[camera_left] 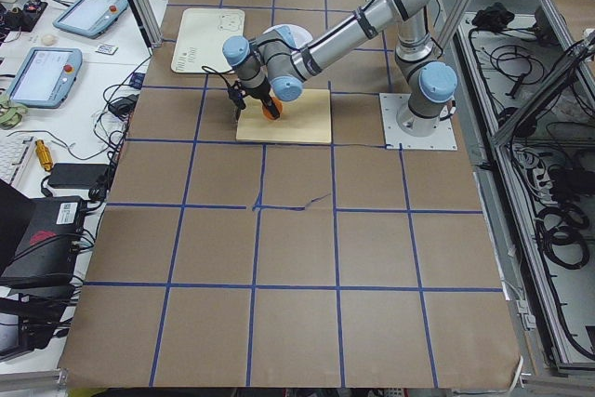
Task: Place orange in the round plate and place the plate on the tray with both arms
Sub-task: 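Move the left gripper down over the orange on the bamboo board, then close the left gripper on the orange and lift it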
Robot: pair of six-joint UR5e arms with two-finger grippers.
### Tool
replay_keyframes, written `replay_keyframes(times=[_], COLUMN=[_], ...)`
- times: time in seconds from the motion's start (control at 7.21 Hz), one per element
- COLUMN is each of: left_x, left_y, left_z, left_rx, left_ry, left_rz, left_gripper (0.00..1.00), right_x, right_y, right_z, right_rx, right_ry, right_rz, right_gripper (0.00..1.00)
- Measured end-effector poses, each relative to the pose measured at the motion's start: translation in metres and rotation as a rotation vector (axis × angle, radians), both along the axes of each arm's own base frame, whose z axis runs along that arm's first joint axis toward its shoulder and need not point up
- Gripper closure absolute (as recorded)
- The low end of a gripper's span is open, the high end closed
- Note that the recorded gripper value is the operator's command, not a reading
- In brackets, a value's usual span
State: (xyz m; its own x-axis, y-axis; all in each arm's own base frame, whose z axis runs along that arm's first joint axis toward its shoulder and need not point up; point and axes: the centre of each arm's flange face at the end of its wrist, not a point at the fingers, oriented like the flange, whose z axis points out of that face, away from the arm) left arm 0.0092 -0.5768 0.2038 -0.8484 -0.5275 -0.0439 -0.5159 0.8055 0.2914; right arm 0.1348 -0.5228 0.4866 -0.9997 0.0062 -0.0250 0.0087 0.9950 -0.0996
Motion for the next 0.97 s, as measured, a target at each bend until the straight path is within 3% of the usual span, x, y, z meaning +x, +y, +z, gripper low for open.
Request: replay_keyframes(times=[0.42, 0.69, 0.97], left_x=[-0.003, -0.017, -0.087], left_y=[-0.003, -0.015, -0.035], left_z=[0.006, 0.039, 0.070], left_rx=[-0.009, -0.062, -0.116], left_ry=[-0.007, -0.032, 0.014], left_rz=[0.098, 0.180, 0.249], left_gripper=[1.00, 1.00, 1.00], right_x=[0.000, 0.000, 0.000], right_y=[0.000, -0.001, -0.001], right_z=[0.000, -0.001, -0.001], right_rx=[0.001, 0.001, 0.001], right_ry=[0.000, 0.000, 0.000], right_rz=[0.000, 0.000, 0.000], right_gripper=[0.00, 0.00, 0.00])
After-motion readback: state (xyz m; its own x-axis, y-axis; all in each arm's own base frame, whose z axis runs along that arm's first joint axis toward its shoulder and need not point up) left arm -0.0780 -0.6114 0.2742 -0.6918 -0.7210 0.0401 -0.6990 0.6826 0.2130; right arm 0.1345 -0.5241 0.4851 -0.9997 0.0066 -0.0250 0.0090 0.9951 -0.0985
